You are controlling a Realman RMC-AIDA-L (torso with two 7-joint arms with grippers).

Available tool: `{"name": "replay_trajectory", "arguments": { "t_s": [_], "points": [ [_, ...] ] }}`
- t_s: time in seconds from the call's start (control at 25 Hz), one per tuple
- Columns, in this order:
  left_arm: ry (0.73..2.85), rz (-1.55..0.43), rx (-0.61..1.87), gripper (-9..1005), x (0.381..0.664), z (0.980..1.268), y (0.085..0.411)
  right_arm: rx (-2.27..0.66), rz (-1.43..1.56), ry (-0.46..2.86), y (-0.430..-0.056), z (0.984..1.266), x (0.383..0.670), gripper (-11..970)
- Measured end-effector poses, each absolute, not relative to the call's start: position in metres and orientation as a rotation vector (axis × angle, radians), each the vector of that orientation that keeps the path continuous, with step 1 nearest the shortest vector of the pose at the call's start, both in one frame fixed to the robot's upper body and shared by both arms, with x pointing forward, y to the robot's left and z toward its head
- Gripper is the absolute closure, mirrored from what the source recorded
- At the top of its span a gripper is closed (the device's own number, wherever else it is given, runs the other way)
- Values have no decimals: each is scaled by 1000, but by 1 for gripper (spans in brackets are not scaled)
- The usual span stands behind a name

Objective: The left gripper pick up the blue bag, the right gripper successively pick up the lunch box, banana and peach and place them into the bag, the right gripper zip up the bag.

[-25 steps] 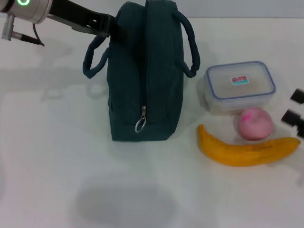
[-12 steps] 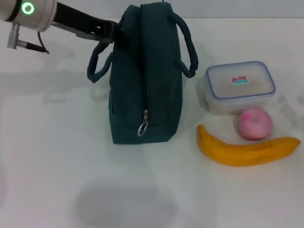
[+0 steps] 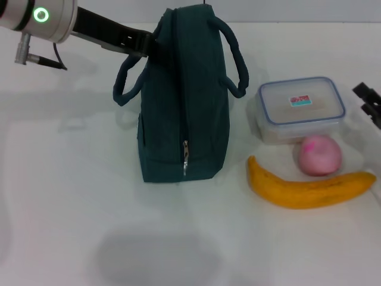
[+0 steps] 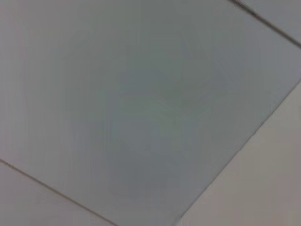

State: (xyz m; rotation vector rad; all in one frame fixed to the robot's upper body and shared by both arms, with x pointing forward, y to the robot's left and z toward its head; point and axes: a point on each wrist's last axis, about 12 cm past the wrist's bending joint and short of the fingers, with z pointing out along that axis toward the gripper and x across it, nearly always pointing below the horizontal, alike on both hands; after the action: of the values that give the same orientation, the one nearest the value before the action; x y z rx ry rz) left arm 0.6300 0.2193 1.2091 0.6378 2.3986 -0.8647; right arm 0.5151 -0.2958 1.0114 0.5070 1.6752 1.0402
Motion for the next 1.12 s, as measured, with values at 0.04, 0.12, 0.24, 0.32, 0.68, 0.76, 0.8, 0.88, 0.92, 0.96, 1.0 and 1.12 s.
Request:
{"name": "replay_trajectory", "arguments": {
  "t_s": [0.04, 0.12, 0.24, 0.32, 0.68, 0.76, 0.8, 0.88, 0.92, 0.96, 1.0, 1.12],
  "points": [
    [2398, -865, 641, 945, 630, 1209, 219, 505, 1041, 1690, -293, 1011, 519, 250],
    [2395, -864, 646, 945, 630, 1209, 219, 503, 1040, 1720, -287, 1010, 524, 261],
    [2388, -862, 653, 945, 630, 1209, 219, 488, 1038, 1751, -281, 1010, 530, 276],
    [2388, -861, 655, 945, 629, 1208, 220, 483, 1039, 1755, -279, 1010, 531, 287],
    [2386, -855, 661, 945, 628, 1206, 222, 494, 1033, 1736, -282, 1013, 534, 333],
    [2382, -854, 664, 945, 628, 1205, 221, 494, 1036, 1732, -282, 1013, 534, 344],
    [2381, -853, 665, 945, 628, 1205, 221, 493, 1037, 1731, -282, 1013, 535, 349],
    [2378, -852, 669, 945, 628, 1204, 220, 491, 1039, 1729, -281, 1014, 535, 482],
    [2378, -851, 673, 945, 628, 1204, 220, 487, 1040, 1729, -281, 1014, 536, 548],
    [2377, -851, 675, 945, 628, 1204, 219, 481, 1045, 1731, -279, 1015, 537, 593],
    [2377, -850, 676, 945, 628, 1204, 219, 478, 1048, 1732, -278, 1015, 537, 638],
    [2374, -848, 681, 945, 628, 1204, 219, 475, 1064, 1734, -275, 1016, 539, 772]
  ]
}}
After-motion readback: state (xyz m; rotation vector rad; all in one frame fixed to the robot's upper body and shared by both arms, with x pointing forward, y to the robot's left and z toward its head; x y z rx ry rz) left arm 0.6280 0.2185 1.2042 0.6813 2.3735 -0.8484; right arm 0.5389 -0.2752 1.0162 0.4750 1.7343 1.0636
